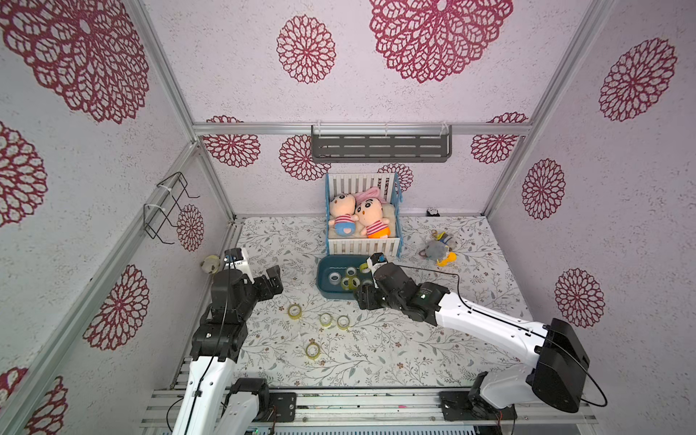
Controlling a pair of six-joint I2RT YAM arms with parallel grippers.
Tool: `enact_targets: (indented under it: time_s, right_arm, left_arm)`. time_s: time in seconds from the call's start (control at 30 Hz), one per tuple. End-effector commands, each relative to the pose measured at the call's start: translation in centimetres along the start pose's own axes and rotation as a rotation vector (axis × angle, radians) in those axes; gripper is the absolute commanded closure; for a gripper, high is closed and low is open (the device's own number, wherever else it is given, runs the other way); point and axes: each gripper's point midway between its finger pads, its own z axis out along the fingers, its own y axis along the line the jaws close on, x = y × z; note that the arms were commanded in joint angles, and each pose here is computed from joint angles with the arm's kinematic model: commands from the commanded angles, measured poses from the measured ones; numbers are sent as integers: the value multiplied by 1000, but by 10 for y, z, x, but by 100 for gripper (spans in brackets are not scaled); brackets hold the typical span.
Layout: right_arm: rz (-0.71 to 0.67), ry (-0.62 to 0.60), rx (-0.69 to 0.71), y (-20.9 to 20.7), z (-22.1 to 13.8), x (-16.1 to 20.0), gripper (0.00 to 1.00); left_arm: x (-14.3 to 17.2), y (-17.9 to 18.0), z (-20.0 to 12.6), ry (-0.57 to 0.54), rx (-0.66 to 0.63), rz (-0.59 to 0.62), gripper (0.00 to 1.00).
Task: Put the transparent tape into the storage box
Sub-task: Pick up the tape at the center of the board.
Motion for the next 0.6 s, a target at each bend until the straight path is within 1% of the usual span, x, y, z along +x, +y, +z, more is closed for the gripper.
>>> enact_targets:
  time_s: [0.0,0.13,0.23,0.4,0.5,0.57]
  right_arm:
    - [102,-35,20,-5,-11,5,28]
    - [132,14,60,-7,-3,27,30]
    - [93,35,40,12,5,36,34]
    - [28,109,23,50,27,55,40]
    - [0,153,17,74,40,69,41]
    - [-25,179,32,84,47,78,41]
  left_arm:
    - [12,-5,20,94,29,19,3]
    - [28,-2,42,220,10,10,3]
    - [33,4,51,257,-25,19,3]
    - [33,10,50,246,-59,24,3]
    - [30,23,48,222,-131,35,3]
    - [30,33,47,228,-181,36,3]
